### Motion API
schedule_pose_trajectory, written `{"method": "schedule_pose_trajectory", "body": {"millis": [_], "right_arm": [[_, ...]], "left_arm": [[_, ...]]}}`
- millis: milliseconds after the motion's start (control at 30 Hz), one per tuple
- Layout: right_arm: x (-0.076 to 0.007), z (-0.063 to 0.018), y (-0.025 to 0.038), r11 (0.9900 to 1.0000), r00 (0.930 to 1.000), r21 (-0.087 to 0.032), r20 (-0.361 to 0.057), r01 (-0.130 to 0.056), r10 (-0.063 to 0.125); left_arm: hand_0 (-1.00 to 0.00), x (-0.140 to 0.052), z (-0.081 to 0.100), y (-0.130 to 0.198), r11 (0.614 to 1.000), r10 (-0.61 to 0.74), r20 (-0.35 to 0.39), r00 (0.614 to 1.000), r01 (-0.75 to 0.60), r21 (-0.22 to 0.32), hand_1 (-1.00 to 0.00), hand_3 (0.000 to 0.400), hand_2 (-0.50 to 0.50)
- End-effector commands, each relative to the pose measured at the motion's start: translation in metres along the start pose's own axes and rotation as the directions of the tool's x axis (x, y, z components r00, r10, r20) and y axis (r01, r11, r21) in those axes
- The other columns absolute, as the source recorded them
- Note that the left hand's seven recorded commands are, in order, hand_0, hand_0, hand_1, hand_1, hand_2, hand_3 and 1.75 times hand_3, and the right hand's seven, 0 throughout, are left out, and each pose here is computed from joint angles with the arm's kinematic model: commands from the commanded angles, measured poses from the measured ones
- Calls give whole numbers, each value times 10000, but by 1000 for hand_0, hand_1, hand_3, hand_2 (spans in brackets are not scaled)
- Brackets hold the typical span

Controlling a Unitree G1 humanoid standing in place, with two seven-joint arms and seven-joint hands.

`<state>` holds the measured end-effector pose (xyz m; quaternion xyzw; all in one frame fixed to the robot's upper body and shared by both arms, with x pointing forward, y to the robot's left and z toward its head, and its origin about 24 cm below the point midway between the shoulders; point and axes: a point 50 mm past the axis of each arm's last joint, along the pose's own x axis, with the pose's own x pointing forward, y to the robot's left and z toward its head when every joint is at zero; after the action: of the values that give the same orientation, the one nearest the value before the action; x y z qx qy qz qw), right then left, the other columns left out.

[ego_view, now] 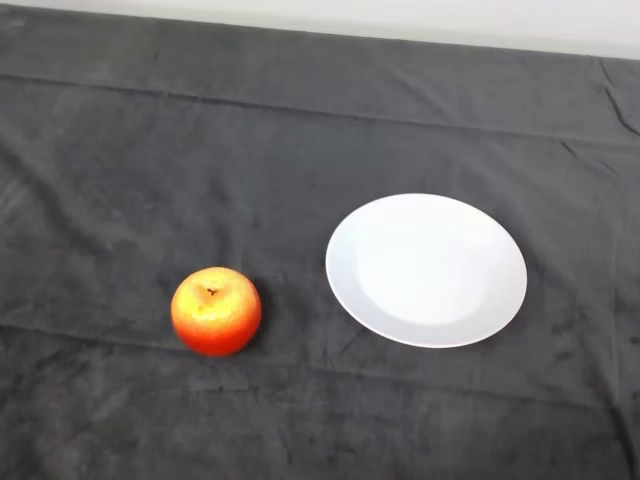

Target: Move the apple to the plate

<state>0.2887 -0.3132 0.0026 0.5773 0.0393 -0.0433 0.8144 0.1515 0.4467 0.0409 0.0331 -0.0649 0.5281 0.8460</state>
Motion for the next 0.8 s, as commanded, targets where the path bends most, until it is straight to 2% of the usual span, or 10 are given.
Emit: {"method": "schedule_pose_trajectory", "body": {"millis": [33,800], "right_arm": [[-14,95,15,10000,9998,-33,182,5,-4],[-14,95,15,10000,9998,-33,182,5,-5]], "left_arm": [[0,4,-37,3,9999,101,-311,9995,-100,25,0,0,0],[0,15,-11,-41,10000,-62,-121,9999,62,-54,0,0,0]]}}
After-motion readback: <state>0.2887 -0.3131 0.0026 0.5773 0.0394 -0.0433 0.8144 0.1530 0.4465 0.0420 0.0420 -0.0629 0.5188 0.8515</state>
